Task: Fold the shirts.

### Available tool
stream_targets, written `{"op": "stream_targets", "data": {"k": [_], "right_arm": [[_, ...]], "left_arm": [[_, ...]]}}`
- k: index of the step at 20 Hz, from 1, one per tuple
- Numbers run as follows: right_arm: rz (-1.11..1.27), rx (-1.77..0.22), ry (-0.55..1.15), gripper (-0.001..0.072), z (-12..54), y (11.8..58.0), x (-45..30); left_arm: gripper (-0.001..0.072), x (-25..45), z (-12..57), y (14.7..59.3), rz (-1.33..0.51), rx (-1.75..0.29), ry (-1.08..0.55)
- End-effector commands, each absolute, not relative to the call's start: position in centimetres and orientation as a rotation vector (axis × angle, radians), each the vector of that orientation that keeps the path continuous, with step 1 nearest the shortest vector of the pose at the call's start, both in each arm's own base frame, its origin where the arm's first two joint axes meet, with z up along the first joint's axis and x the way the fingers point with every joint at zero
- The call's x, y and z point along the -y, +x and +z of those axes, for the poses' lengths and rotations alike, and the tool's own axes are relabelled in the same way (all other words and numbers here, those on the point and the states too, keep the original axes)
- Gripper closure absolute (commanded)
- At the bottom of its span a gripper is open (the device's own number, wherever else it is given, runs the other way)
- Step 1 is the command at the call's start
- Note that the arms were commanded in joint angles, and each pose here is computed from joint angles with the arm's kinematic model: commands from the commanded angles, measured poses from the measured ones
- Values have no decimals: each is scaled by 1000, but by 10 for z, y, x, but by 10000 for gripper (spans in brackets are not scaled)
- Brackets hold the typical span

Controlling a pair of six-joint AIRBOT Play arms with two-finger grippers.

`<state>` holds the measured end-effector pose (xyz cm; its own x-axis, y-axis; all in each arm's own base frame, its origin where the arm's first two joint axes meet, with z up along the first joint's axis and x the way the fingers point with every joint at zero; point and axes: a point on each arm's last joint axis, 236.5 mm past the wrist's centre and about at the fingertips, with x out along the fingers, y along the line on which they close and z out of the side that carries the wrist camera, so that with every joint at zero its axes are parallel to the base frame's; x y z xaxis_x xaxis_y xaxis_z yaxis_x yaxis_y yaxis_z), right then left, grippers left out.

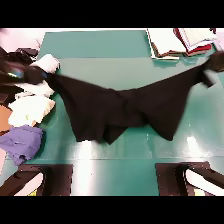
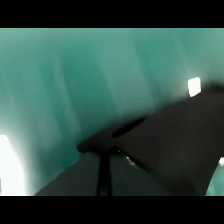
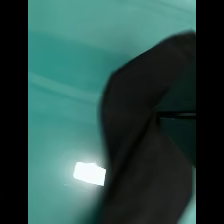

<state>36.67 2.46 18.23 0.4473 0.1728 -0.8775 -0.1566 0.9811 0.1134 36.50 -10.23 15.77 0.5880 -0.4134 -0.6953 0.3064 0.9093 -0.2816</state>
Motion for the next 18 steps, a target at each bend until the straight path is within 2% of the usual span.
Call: {"op": "stream_targets", "data": {"k": [1, 2, 3, 4, 6, 9, 13, 18], "right_arm": [[190, -1244, 42, 695, 77, 403, -25], [181, -1230, 58, 567, 69, 417, -23], [153, -1212, 102, 317, 68, 432, -20], [146, -1197, 139, 305, 73, 441, -17], [183, -1166, 210, 306, 96, 447, -18], [219, -1173, 228, 305, 110, 424, -16], [225, -1205, 227, 306, 92, 389, -23], [237, -1237, 227, 307, 69, 366, -36]], "left_arm": [[677, 92, 45, 392, -353, -995, -168], [490, 89, 35, 405, -330, -988, -178], [163, 85, 31, 417, -299, -985, -210], [140, 80, 35, 425, -276, -985, -248], [140, 56, 51, 432, -237, -976, -280], [140, 29, 34, 404, -204, -1105, -337], [140, 53, -31, 369, -246, -1208, -354], [140, 92, -69, 371, -285, -1173, -304]]}}
